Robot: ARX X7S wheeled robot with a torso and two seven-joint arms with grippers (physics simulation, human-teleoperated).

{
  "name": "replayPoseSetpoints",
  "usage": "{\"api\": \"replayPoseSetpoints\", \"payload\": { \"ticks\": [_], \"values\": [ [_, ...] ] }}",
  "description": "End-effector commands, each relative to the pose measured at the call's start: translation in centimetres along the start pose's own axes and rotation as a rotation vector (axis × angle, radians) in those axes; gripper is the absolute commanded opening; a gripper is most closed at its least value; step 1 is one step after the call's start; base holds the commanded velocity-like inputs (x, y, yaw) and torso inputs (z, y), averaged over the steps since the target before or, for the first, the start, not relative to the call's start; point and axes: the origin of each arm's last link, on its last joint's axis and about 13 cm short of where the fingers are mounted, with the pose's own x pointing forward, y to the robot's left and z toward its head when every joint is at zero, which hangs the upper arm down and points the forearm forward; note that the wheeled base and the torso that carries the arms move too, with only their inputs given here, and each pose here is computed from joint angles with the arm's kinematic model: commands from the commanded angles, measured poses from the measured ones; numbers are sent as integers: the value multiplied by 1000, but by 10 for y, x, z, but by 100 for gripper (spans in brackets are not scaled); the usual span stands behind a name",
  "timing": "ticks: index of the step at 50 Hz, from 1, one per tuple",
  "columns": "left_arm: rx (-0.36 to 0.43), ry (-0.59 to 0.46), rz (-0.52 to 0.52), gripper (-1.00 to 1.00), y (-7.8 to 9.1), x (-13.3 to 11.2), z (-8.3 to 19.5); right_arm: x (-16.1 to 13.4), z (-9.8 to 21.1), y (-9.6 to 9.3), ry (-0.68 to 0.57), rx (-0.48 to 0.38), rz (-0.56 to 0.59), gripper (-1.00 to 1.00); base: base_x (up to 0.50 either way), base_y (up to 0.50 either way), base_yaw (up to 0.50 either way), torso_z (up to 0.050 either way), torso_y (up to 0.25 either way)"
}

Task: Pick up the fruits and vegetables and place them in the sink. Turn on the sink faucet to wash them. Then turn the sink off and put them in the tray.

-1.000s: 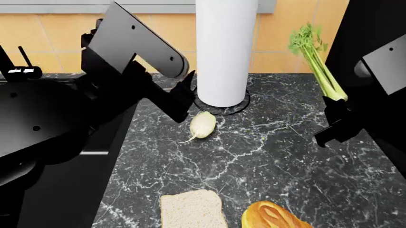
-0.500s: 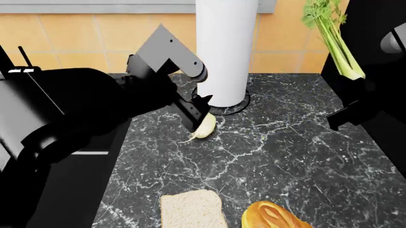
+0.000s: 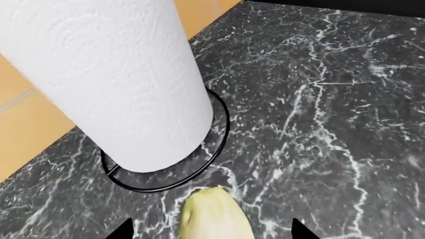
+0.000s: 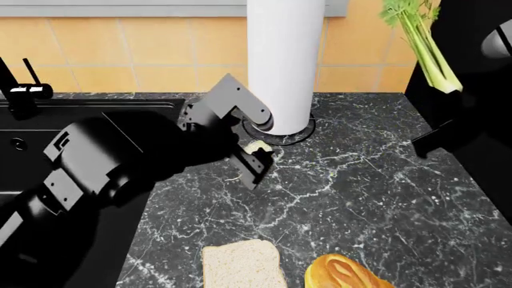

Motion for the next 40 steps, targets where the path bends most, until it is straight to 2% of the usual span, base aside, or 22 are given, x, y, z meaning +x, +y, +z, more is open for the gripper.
{"api": "replayPoseSetpoints", "payload": {
  "ticks": [1, 8, 16, 33, 34, 40],
  "values": [
    [-8, 45, -30, 100, 2, 23, -10, 2, -1, 0, 4, -16, -20, -100, 0, 0, 0, 0, 0],
    [-12, 69, -41, 100, 3, 34, -15, 7, -3, 4, 25, -36, -1, -100, 0, 0, 0, 0, 0],
    [-14, 145, -32, 100, 5, 45, -24, 10, -6, 6, 36, -45, 11, -100, 0, 0, 0, 0, 1],
    [38, 178, -65, 100, 3, 63, -30, 13, -11, 8, 42, -39, 21, -100, 0, 0, 0, 0, 0],
    [45, 179, -57, -100, 3, 63, -31, 13, -11, 8, 42, -40, 21, -100, 0, 0, 0, 0, 0],
    [43, 165, -31, -100, 5, 55, -32, 13, -12, 8, 40, -46, 20, -100, 0, 0, 0, 0, 2]
  ]
}}
